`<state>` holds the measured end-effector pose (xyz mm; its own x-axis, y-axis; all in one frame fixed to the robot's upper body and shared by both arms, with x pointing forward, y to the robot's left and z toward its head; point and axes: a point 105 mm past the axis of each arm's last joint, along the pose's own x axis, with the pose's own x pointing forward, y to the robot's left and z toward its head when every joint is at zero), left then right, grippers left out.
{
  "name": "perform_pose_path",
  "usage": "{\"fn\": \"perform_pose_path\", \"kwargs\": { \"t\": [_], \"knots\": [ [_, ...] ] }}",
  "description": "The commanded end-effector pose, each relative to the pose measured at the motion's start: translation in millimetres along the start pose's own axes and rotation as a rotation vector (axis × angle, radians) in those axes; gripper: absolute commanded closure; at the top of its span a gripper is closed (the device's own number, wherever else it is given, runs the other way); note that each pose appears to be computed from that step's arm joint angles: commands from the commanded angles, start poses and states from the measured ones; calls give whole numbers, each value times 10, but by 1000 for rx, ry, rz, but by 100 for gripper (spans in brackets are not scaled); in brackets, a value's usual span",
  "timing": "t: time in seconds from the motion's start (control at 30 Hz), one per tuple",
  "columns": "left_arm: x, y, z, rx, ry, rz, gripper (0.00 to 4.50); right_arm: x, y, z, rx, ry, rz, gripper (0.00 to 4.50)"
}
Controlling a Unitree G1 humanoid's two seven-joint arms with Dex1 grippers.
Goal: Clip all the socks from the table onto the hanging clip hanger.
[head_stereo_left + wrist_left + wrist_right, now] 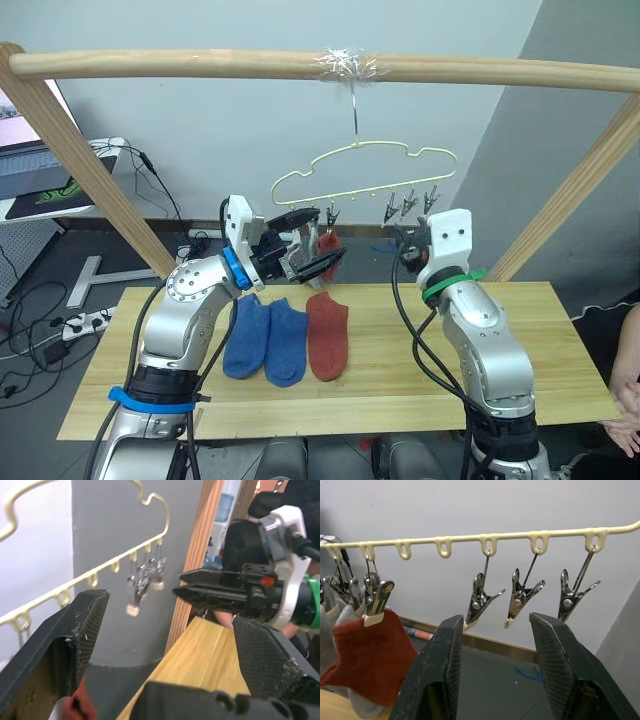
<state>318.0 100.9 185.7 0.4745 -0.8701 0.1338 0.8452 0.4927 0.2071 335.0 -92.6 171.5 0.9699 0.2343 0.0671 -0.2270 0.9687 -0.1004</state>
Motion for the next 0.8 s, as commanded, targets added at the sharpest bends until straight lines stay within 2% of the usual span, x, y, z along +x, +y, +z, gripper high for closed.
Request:
{"fn": "perform_pose_path", "kwargs": {
  "t": [0.03, 0.23, 0.43, 0.8],
  "knots": [
    [12, -65, 123, 31, -37, -27, 0, 75, 71, 97, 44, -30, 13, 239],
    [7, -91, 167, 24, -49, -28, 0, 215, 137, 26, 132, 13, 26, 239],
    [-25, -69, 175, 24, -41, -14, 0, 394, 27, -57, 187, 54, -29, 239],
    [-28, -79, 176, 9, -46, 7, 0, 555, 127, 83, 199, 17, 21, 239]
  ]
}}
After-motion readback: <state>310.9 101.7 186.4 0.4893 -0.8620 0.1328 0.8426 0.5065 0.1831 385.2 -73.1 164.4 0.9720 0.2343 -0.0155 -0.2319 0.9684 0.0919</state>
